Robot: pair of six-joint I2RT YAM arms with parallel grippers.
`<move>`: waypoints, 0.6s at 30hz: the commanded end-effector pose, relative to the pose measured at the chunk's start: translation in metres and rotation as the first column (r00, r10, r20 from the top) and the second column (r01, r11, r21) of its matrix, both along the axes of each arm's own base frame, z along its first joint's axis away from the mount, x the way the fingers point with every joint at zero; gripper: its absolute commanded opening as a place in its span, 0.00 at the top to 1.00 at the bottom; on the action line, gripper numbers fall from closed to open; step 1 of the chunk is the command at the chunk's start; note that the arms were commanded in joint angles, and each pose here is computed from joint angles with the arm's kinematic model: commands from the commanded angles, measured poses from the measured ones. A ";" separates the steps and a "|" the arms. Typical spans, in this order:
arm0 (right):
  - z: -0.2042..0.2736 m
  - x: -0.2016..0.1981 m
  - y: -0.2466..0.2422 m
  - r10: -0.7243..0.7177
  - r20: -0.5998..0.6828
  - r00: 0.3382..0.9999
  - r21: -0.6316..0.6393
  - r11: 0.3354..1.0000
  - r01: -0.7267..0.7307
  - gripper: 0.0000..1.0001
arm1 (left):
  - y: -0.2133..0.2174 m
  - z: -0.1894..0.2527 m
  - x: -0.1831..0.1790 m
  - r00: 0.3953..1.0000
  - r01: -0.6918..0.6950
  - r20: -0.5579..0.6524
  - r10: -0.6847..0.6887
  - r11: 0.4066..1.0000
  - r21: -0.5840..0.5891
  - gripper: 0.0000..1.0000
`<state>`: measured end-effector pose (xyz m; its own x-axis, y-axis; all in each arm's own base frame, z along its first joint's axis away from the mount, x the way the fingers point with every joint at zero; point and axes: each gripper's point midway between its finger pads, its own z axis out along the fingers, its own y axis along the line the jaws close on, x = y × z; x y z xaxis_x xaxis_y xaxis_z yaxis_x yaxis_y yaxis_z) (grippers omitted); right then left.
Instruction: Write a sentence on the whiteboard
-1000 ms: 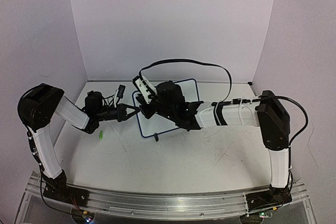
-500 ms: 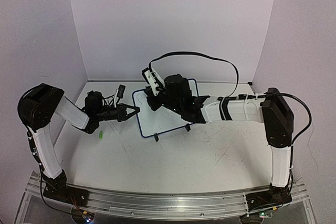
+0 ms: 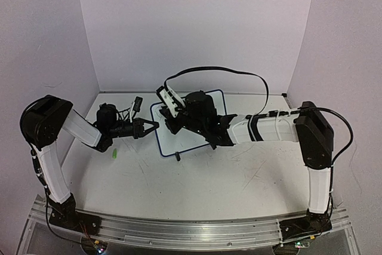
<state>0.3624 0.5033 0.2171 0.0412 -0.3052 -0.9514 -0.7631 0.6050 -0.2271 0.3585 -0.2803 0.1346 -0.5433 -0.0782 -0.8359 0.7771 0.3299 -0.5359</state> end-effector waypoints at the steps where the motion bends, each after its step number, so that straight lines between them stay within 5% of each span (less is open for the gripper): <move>1: 0.050 -0.006 -0.001 0.015 0.097 0.995 0.084 0.996 -0.023 1.00 | 0.000 0.012 0.002 0.999 0.005 0.053 -0.006 1.000 0.020 1.00; 18: 0.044 0.008 0.003 -0.013 0.069 0.998 0.071 0.997 0.008 1.00 | 0.002 0.011 0.005 0.997 -0.017 0.070 0.014 0.999 0.050 1.00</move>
